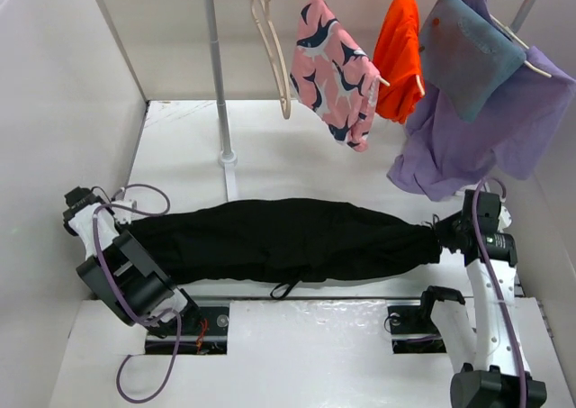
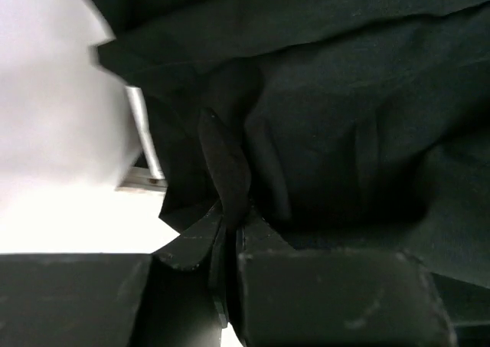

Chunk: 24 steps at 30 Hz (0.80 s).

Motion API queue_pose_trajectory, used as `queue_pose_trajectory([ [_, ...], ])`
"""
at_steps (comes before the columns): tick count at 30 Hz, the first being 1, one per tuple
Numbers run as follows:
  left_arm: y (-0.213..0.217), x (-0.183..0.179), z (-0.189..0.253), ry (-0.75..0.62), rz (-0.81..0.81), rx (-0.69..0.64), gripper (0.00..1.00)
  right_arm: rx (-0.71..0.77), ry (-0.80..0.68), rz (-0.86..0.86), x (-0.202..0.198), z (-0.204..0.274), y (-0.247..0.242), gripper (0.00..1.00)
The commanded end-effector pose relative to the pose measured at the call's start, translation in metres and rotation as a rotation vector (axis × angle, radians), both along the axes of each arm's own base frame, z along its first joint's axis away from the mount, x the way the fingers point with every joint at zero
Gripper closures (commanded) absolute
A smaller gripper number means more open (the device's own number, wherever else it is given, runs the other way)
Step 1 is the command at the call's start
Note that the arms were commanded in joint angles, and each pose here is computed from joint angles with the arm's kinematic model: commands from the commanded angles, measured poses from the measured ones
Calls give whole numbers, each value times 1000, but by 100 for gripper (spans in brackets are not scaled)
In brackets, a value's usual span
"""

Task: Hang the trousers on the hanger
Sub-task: Fold the trousers at the center of the board.

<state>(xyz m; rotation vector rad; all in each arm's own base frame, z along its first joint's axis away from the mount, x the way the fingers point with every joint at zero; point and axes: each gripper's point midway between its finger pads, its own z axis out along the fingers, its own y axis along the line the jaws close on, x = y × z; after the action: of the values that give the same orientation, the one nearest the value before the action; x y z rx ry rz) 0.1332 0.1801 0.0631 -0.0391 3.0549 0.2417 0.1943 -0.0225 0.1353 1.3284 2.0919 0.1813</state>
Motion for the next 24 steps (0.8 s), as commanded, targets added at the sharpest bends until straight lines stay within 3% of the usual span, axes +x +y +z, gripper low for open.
queue_pose_trajectory([
  [1, 27, 28, 43, -116, -31, 91, 100, -3, -55, -60, 8, 20, -7, 100],
  [6, 28, 35, 67, -139, -50, 78, 100, -49, -46, -98, -1, 37, -16, 100],
  [10, 19, 6, 41, -31, -79, 85, 100, -59, -60, -121, -13, 34, -17, 97],
  [12, 17, -14, 20, 46, -79, 105, 96, -39, -81, -148, -15, 37, -16, 83],
  [15, 16, -27, 5, 98, -82, 128, 90, -48, -67, -156, -19, 37, -18, 44],
  [17, 19, -30, 7, 108, -86, 151, 83, -60, -53, -167, -21, 38, -20, 30],
  [18, 19, -30, 7, 108, -86, 151, 83, -70, -64, -175, -22, 45, -22, 17],
  [21, 20, -26, 9, 93, -87, 152, 86, -93, -67, -149, -22, 50, -23, 1],
  [24, 18, -20, 14, 67, -93, 134, 87, -43, -72, -73, -18, 47, -9, 1],
])
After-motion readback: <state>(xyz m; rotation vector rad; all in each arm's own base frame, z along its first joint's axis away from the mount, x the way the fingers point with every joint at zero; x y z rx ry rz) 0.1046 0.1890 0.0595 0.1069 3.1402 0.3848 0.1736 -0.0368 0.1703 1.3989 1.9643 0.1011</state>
